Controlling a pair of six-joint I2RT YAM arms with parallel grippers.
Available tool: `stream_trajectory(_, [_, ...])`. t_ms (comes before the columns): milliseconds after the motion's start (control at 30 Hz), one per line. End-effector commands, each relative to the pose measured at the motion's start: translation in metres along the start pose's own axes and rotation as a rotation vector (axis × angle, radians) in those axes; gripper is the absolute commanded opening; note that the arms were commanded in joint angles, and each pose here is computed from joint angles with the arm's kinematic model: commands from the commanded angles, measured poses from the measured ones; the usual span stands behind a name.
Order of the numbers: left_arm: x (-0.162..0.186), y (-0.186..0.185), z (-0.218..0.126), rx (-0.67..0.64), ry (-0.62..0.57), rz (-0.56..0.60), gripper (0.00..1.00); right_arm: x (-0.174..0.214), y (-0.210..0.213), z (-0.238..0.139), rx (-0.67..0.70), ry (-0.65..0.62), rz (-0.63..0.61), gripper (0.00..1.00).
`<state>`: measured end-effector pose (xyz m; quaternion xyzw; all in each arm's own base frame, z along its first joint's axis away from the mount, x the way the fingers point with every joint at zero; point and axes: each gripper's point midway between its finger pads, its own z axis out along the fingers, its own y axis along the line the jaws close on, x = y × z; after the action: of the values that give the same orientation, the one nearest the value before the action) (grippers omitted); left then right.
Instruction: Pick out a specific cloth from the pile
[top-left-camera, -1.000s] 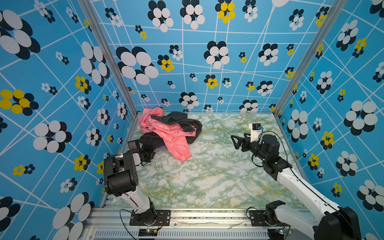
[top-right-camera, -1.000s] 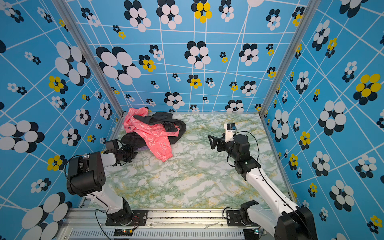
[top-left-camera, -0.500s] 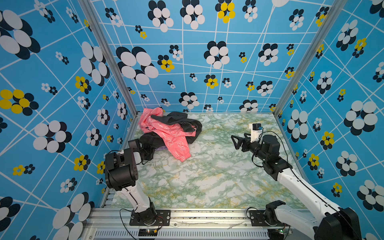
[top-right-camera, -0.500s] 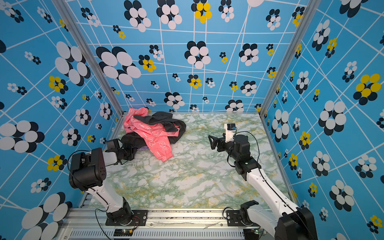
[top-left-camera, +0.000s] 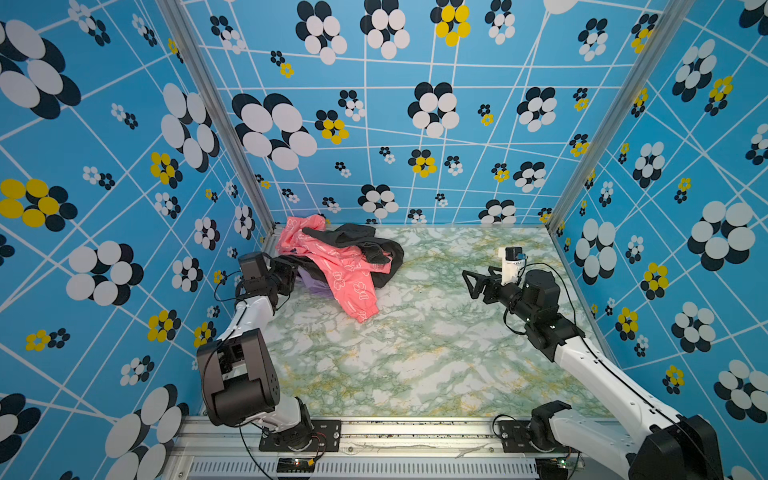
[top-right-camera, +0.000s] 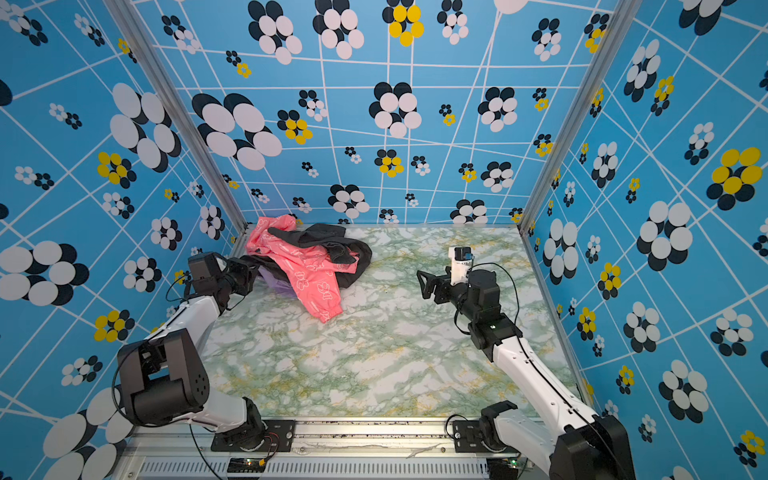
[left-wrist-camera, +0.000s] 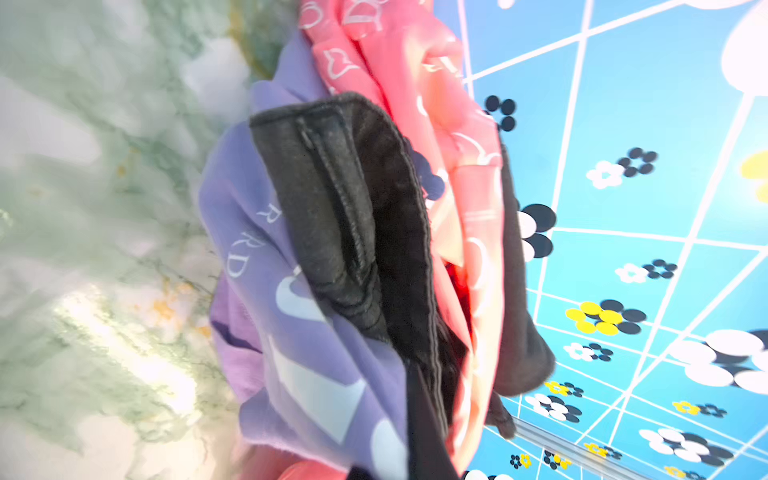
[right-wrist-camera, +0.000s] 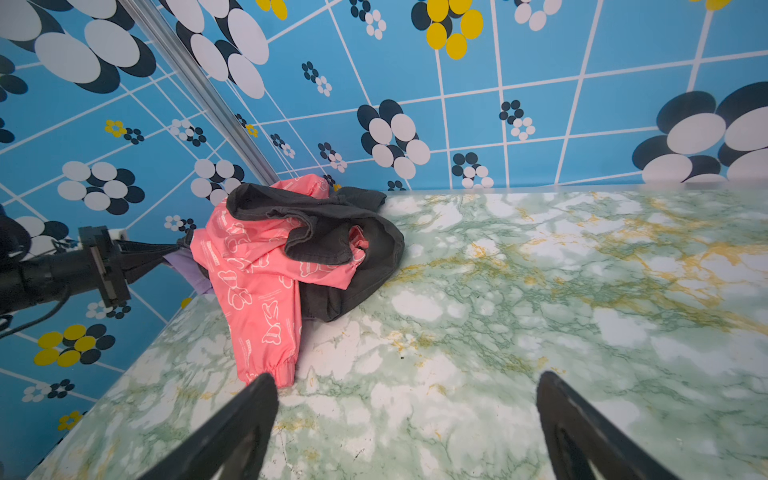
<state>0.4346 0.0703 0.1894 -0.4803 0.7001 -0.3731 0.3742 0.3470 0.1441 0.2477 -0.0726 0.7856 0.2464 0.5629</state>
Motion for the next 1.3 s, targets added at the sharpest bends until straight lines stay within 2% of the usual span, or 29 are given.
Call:
stream_trajectory(0, [-0.017,-0.061,-0.028,0.097,-0.090,0.106,0.00,0.005,0.000,-0.002,0.001,-0.002,0.006,0.99])
stream_trajectory(400, [-0.022,-0.207,-0.103,0.297,-0.244,0.331,0.00,0.001,0.002,-0.007,0.001,-0.017,0.006,0.99])
stream_trajectory(667, [0.002,-0.288,-0.152,0.395,-0.309,0.483,0.00,-0.002,0.001,-0.011,0.009,-0.030,-0.002,0.99])
stream_trajectory(800, [0.037,-0.326,-0.169,0.451,-0.306,0.610,0.00,-0.004,0.002,-0.011,0.009,-0.036,-0.002,0.99])
stream_trajectory(1000, [0.111,-0.356,-0.160,0.524,-0.150,0.753,0.00,-0.011,-0.001,-0.015,0.031,-0.059,-0.001,0.99])
stream_trajectory(1133, [0.180,-0.346,-0.129,0.514,-0.002,0.887,0.00,-0.016,-0.007,-0.019,0.072,-0.087,0.007,0.99])
stream_trajectory(1267, [0.252,-0.305,-0.087,0.434,0.173,1.022,0.00,-0.021,-0.013,-0.026,0.113,-0.112,0.005,0.99])
